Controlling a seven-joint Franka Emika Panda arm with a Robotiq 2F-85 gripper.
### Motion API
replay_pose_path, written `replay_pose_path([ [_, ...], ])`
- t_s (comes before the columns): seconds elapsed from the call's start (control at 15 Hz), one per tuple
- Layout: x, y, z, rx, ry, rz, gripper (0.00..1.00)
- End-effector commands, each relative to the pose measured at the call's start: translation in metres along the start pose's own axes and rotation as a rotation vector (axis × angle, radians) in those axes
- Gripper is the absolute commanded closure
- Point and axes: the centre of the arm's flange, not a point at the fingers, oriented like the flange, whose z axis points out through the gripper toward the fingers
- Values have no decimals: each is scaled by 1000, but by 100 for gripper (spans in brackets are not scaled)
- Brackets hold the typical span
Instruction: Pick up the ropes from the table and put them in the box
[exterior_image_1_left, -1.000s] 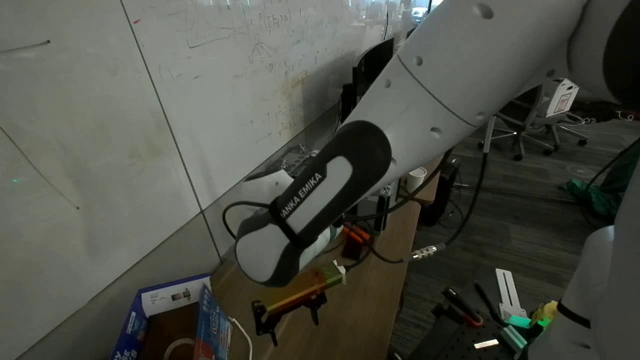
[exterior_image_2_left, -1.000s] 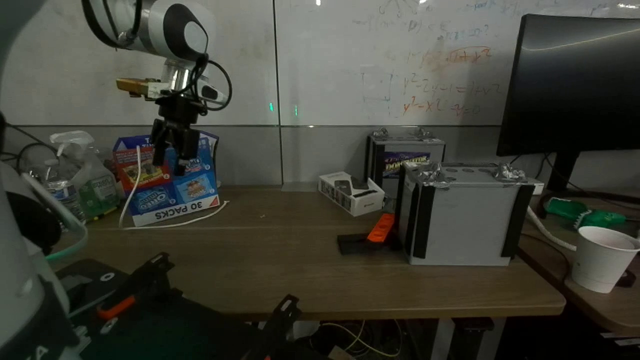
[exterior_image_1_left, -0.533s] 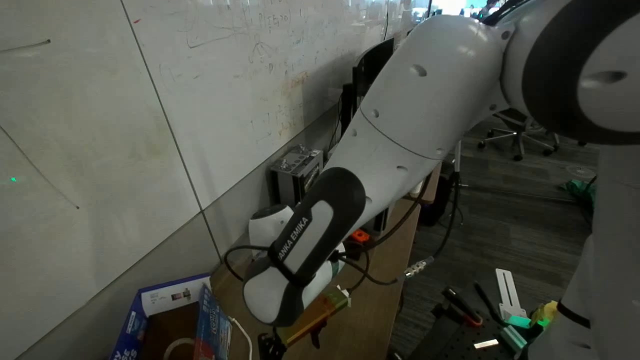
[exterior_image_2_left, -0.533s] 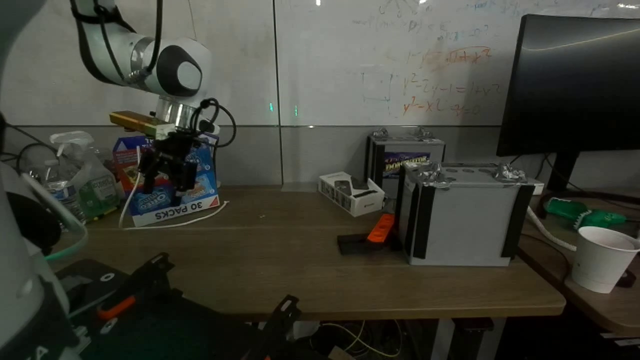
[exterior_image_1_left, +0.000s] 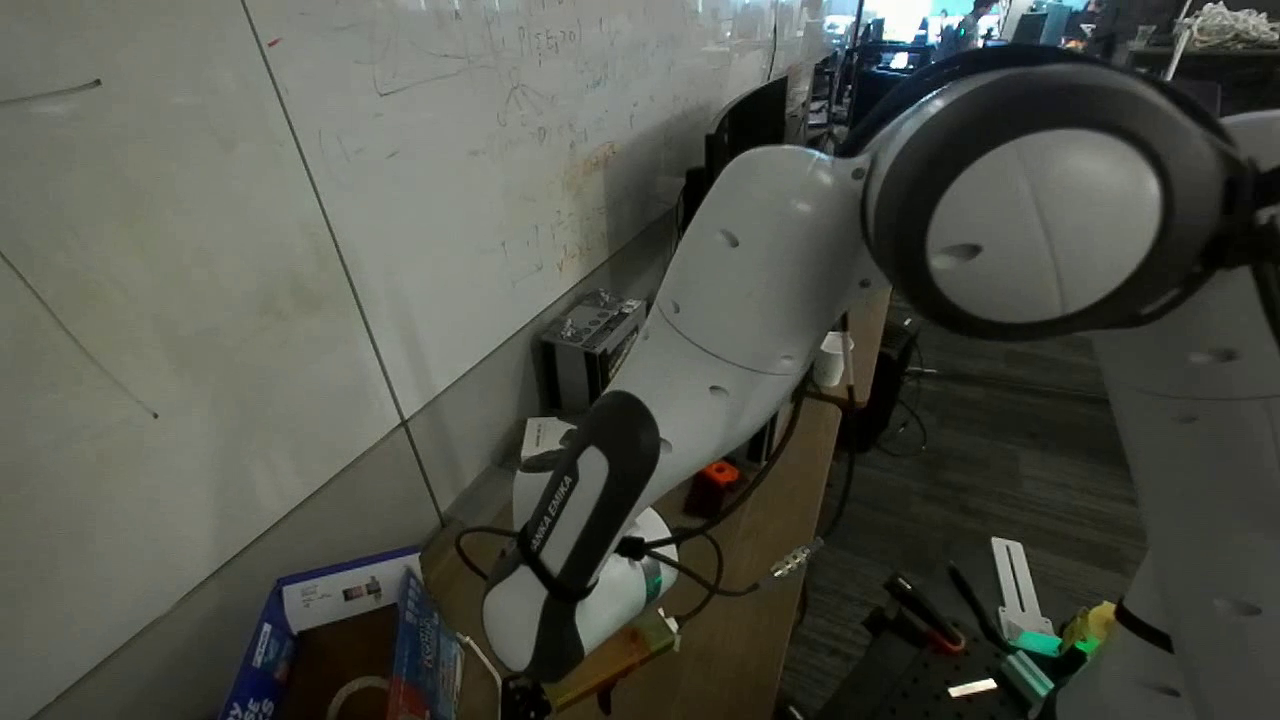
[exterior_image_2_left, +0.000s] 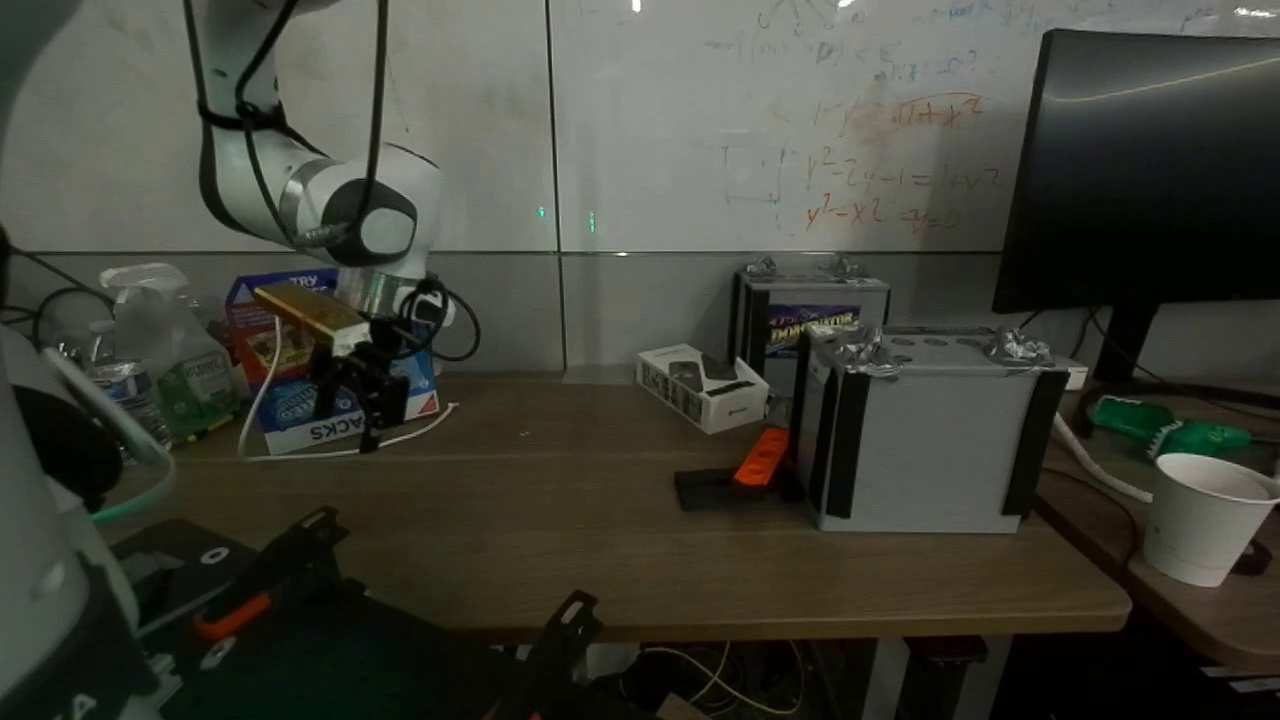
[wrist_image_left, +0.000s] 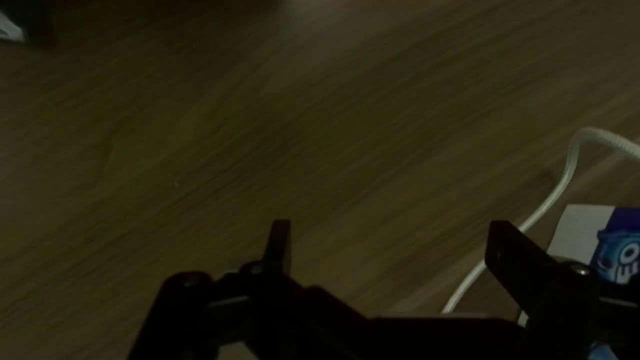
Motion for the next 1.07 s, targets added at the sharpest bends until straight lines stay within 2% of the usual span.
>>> replay_pose_path([
  [0.0, 17, -12, 24, 47, 62, 9, 0],
  [0.2, 10, -26, 41, 66, 66, 6, 0],
  [0.47, 5, -49, 60, 71, -10, 32, 0],
  [0.73, 2, -59, 65, 88, -29, 51, 0],
  [1.0, 9, -71, 63, 98, -131, 71, 0],
])
